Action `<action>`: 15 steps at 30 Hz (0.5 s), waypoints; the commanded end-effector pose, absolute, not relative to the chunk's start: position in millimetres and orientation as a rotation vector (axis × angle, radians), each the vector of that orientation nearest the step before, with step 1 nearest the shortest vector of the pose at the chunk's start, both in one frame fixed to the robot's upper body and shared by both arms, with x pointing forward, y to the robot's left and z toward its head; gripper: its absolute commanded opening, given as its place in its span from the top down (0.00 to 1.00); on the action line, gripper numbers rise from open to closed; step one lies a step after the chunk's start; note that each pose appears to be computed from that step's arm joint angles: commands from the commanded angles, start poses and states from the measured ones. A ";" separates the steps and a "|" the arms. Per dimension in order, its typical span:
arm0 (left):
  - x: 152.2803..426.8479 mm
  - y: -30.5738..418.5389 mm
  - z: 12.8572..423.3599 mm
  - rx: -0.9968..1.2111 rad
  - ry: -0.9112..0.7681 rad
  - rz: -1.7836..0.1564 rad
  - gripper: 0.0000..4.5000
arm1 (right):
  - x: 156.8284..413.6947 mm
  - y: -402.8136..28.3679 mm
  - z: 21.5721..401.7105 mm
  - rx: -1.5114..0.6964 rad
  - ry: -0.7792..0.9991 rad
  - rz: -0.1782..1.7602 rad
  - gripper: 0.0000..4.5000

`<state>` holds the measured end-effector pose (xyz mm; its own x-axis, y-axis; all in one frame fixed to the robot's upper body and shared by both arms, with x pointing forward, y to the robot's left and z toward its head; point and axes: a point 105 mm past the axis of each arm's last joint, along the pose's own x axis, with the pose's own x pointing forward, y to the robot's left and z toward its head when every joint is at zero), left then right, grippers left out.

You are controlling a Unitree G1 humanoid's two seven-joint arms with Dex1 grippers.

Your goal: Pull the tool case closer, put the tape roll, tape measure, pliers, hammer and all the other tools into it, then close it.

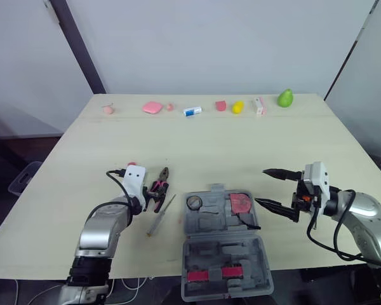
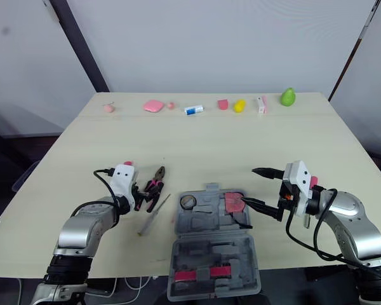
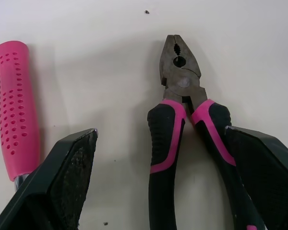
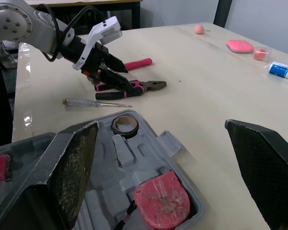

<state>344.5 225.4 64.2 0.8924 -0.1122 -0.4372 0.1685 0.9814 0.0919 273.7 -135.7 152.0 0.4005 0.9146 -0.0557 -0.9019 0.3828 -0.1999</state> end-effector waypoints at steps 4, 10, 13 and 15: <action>355.7 216.2 70.1 0.162 0.425 -0.139 0.00 | 272.6 -128.0 157.1 -0.232 -0.116 1.182 0.01; 356.9 217.8 72.5 0.167 0.409 -0.111 0.00 | 272.5 -127.0 153.7 -0.227 -0.117 1.178 0.01; 356.3 218.6 73.3 0.151 0.401 -0.088 0.00 | 272.0 -127.2 152.6 -0.226 -0.116 1.176 0.01; 356.0 217.7 74.3 0.138 0.396 -0.083 0.00 | 272.2 -126.9 152.6 -0.224 -0.117 1.175 0.01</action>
<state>355.4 213.2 64.0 0.9017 -0.0786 -0.4251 0.1365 0.9848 0.1074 274.2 -128.1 145.3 0.3914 0.9191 -0.0459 -0.9045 0.3751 -0.2028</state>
